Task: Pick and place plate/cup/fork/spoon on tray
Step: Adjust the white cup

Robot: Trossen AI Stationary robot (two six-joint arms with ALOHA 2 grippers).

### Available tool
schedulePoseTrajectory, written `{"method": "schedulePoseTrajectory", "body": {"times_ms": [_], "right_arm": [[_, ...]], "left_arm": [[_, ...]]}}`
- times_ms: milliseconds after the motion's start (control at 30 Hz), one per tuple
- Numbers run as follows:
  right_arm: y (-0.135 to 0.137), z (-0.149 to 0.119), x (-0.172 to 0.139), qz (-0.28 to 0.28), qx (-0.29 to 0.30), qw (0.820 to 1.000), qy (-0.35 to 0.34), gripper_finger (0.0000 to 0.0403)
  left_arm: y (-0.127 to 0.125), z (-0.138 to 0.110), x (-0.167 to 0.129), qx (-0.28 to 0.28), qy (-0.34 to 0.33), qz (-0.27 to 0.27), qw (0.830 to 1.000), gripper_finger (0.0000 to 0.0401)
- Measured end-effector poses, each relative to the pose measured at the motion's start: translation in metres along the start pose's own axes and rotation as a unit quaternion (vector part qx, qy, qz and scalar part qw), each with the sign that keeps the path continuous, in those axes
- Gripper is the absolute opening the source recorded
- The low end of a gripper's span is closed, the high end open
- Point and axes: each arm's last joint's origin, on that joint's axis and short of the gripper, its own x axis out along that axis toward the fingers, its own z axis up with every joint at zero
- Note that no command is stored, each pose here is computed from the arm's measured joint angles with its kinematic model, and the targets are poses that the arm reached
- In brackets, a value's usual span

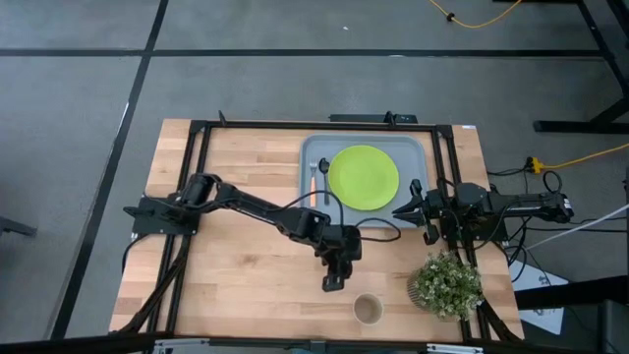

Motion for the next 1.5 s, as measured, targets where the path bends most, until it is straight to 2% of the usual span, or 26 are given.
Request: {"method": "schedulePoseTrajectory", "body": {"times_ms": [67,200,367,533,600,667,767,833,900,1033,1167,1333,1500], "right_arm": [[0.000,0.000,0.000,0.000,0.000,1.000,0.000,0.0051],[0.000,0.000,0.000,0.000,0.000,1.000,0.000,0.0051],[0.000,0.000,0.000,0.000,-0.002,1.000,0.000,0.0051],[0.000,0.000,0.000,0.000,-0.016,1.000,0.000,0.0051],[0.000,0.000,0.000,0.000,-0.013,1.000,0.000,0.0051],[0.000,0.000,0.000,0.000,-0.012,1.000,0.000,0.0051],[0.000,0.000,0.000,0.000,-0.012,1.000,0.000,0.0051],[0.000,0.000,0.000,0.000,-0.012,1.000,0.000,0.0051],[0.000,0.000,0.000,0.000,-0.011,1.000,0.000,0.0051],[0.000,0.000,0.000,0.000,0.024,1.000,0.000,0.0051],[0.000,0.000,0.000,0.000,0.066,0.998,0.000,0.0051],[0.000,0.000,0.000,0.000,0.102,0.995,0.000,0.0051],[0.000,0.000,0.000,0.000,0.119,0.993,0.000,0.0051]], "left_arm": [[-0.003,0.003,-0.004,0.022,0.002,-0.030,0.999,0.0075],[-0.012,0.012,-0.014,0.069,-0.022,-0.033,0.997,0.0075],[-0.040,0.028,-0.027,0.154,-0.082,0.015,0.985,0.0075],[-0.070,0.021,-0.025,0.241,-0.106,0.100,0.960,0.0075],[-0.081,0.018,-0.023,0.257,-0.121,0.128,0.950,0.0075],[-0.089,0.016,-0.022,0.264,-0.131,0.132,0.947,0.0071],[-0.102,0.013,-0.021,0.271,-0.147,0.120,0.944,0.0048],[-0.114,0.010,-0.020,0.285,-0.165,0.114,0.937,0.0018],[-0.127,0.006,-0.020,0.303,-0.179,0.102,0.930,0.0006],[-0.142,-0.003,-0.008,0.308,-0.187,0.073,0.930,0.0001],[-0.143,-0.013,0.021,0.308,-0.192,0.060,0.930,0.0001],[-0.138,-0.021,0.060,0.325,-0.220,0.019,0.920,0.0000],[-0.128,-0.032,0.085,0.342,-0.211,0.047,0.914,0.0000]]}}
